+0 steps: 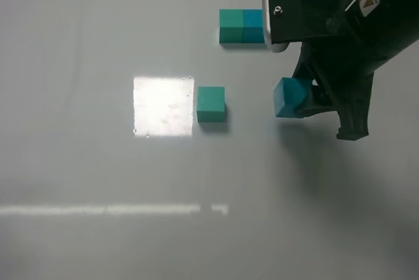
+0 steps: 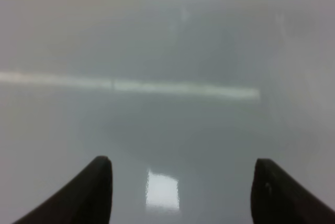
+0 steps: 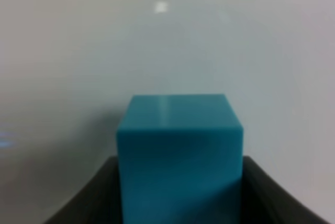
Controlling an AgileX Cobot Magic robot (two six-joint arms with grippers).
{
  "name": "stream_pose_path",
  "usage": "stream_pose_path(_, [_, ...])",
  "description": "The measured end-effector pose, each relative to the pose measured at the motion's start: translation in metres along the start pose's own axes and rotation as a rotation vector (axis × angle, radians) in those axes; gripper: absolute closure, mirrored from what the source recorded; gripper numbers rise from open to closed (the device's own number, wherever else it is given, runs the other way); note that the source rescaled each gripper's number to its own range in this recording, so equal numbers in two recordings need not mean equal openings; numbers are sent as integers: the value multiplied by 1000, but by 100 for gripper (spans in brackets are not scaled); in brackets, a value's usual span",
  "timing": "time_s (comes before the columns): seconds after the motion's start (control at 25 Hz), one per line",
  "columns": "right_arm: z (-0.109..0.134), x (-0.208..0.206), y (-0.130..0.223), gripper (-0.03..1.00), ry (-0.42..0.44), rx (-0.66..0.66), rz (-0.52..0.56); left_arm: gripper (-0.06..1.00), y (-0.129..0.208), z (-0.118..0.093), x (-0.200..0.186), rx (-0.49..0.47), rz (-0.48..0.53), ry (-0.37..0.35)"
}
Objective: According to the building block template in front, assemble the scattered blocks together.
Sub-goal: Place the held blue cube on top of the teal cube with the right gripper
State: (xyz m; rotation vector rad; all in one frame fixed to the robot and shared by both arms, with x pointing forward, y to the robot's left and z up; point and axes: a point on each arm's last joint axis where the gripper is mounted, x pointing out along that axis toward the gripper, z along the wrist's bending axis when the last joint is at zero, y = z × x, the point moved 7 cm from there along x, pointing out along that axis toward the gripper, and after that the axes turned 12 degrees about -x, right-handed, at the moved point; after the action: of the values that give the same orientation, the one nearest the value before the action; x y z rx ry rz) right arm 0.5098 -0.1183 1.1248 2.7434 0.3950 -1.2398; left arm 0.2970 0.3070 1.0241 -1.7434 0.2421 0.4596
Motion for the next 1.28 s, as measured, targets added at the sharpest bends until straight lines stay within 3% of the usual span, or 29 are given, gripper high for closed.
stream_pose_path(0.24, [-11,6,-27,82,-21,-16,-23,35,0,0,0,0,0,0])
stream_pose_path(1.28, [-26,24,-39,82,-29,-4,-13,35,0,0,0,0,0,0])
